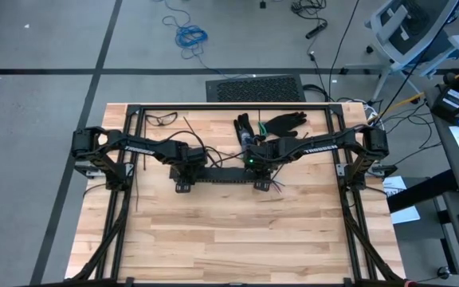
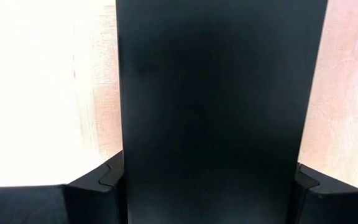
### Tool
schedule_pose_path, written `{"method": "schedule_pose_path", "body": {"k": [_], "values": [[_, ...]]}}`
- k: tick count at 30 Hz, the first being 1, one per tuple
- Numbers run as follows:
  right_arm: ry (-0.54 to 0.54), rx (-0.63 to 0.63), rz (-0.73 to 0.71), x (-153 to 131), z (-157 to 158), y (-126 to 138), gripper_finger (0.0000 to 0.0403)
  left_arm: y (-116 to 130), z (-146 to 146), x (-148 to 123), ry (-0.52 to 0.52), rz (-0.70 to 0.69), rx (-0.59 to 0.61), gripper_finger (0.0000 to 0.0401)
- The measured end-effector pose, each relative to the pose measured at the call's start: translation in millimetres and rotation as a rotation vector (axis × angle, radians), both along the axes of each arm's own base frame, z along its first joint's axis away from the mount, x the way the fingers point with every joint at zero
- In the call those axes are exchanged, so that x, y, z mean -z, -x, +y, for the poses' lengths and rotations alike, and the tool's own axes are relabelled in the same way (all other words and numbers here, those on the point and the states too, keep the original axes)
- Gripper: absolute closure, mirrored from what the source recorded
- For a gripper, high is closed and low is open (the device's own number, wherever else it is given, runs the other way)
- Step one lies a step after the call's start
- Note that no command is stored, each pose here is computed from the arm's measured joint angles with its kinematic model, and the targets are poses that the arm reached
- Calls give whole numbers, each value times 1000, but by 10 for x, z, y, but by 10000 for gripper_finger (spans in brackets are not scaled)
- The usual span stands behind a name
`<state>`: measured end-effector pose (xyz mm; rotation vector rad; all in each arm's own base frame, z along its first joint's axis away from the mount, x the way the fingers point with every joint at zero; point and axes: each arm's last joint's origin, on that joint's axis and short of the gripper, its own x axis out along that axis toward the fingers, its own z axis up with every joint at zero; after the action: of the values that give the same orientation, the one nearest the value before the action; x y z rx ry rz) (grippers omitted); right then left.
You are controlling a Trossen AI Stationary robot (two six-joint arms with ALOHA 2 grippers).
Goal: Ziptie cables
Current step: Close the black cable duct
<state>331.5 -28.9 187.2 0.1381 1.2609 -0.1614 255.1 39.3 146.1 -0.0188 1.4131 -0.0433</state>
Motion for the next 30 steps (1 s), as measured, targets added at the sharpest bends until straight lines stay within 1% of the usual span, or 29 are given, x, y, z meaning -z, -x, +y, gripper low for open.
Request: {"method": "schedule_pose_path", "body": {"k": [13,19,28,30], "values": [[-5,-2,72,6,6,69,403,-10,2,-1,-1,-10,-4,165],[-12,2,153,17,12,147,403,-21,3,-5,-1,-21,-5,166],[-15,-3,200,20,16,193,403,-18,2,-5,0,-17,-6,166],[-16,6,177,9,15,182,403,-10,1,-4,1,-9,-6,166]]}}
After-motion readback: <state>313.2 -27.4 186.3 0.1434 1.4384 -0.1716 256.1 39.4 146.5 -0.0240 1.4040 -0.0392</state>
